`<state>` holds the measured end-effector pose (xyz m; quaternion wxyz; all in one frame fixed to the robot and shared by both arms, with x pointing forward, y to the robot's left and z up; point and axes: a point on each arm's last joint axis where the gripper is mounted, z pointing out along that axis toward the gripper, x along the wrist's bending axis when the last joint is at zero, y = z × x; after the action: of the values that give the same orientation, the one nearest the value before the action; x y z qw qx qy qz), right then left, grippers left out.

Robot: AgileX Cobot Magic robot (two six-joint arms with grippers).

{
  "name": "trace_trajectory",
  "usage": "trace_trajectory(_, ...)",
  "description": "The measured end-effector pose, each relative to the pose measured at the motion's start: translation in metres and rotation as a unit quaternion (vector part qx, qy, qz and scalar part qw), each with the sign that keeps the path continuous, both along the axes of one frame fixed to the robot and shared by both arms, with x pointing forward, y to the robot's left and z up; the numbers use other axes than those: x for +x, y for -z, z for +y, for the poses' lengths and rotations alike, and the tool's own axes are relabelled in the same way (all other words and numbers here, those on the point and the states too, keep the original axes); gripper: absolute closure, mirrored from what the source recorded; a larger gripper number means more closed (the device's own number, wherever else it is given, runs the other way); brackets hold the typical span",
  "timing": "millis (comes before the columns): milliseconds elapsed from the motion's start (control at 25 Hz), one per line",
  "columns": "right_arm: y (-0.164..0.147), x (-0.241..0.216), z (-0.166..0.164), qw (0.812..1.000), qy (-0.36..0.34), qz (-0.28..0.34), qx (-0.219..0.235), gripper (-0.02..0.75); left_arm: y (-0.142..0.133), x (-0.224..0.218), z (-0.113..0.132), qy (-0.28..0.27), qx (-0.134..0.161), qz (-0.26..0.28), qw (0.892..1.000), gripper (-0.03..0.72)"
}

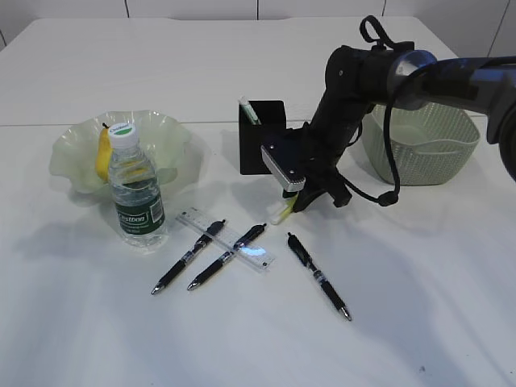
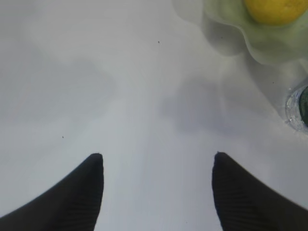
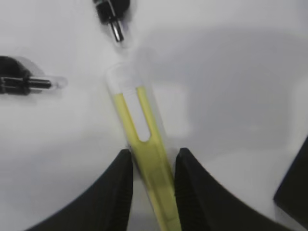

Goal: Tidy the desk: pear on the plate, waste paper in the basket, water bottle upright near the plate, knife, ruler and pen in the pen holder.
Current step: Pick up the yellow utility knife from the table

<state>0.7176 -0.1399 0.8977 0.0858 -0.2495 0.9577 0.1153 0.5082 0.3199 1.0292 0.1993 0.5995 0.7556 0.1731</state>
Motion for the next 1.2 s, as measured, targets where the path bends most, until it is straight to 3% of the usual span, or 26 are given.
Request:
trace_trajectory(920,-0.0001,-0.0006,-0.0014,0.999,0.033,0.013,-0.005,0.507,-0.0001,0.0001,0.0000,0.000,0.000,-0.001,1.000,0.188)
trace_trajectory(1200,0.0001,-0.0018,-0.0016,0.999,0.034,0.020,-0.006,0.594,-0.0001,0.0001,0.0000,0.000,0.000,-0.001,1.000,0.188)
